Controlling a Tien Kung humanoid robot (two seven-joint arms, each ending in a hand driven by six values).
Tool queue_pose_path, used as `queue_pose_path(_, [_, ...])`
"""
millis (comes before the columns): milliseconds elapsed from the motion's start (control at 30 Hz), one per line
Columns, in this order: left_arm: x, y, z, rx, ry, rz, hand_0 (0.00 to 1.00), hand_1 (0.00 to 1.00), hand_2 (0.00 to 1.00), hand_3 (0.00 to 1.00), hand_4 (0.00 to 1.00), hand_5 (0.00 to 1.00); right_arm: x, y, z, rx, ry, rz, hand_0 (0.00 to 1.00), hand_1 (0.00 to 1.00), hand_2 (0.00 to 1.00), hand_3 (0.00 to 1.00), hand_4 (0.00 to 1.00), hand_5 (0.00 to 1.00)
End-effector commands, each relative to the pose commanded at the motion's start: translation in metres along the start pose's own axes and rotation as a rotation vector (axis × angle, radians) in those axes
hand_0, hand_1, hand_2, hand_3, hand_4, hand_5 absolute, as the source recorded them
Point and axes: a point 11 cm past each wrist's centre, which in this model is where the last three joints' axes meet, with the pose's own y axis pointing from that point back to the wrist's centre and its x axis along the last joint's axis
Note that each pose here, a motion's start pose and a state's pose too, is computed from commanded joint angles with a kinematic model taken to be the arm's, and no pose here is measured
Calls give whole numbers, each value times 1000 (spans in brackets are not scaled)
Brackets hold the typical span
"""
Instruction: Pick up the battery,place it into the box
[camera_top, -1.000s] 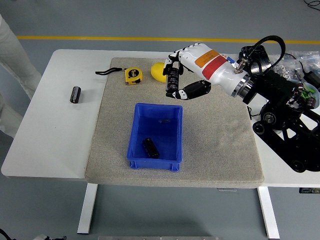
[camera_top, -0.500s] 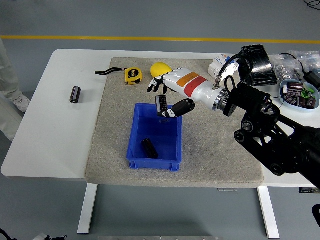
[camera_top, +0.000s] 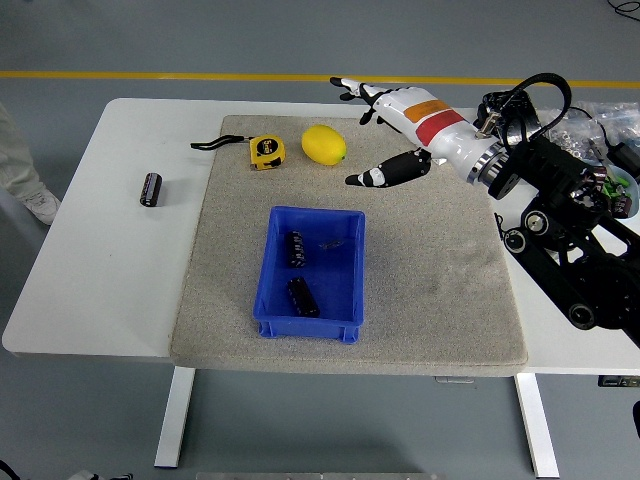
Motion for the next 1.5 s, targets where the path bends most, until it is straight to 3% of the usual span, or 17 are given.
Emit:
queue_pose_path(100, [-1,0,-1,2,1,-2,640,609,688,743,703,724,32,10,16,-36,13,83,538,602,892,998,998,292])
queue_pose_path(267, [-3,0,-1,4,1,-6,641,612,687,743,702,723,62,36,38,-89,34,159,539,602,885,998,998,312])
queue_pose_path(400, [-5,0,-2,5,8,-9,643,618,695,743,702,724,76,65,60,-152,45,194,538,597,880,998,998,341])
queue_pose_path(467, [-7,0,-2,5,12,-11,643,618,695,743,702,724,83,89,75,-201,49,218,538,597,880,998,998,341])
queue_pose_path(633, [-10,0,-2,3,21,-10,642,616,705,743,703,729,88,129,99,-287,48,242,536,596,875,998,998,344])
queue_pose_path(900, [-13,0,-3,4,-1,-15,642,615,705,743,703,728,79,162,124,-378,-23,265,537,592,869,998,998,347])
queue_pose_path(1133, [-12,0,-4,3,-12,-14,641,617,705,744,702,732,61,202,135,-460,-110,299,530,589,862,998,998,348])
queue_pose_path(1267, [-11,0,-1,0,-19,-13,641,617,706,744,699,737,33,223,135,-510,-298,290,530,592,864,998,998,350])
queue_pose_path(1367, [-9,0,1,-1,-21,-7,641,617,706,744,699,737,15,233,124,-503,-437,276,530,592,864,998,998,350])
queue_pose_path(1500, [-7,0,3,-3,-16,3,641,615,705,742,700,740,6,247,110,-495,-616,314,559,614,868,998,998,385])
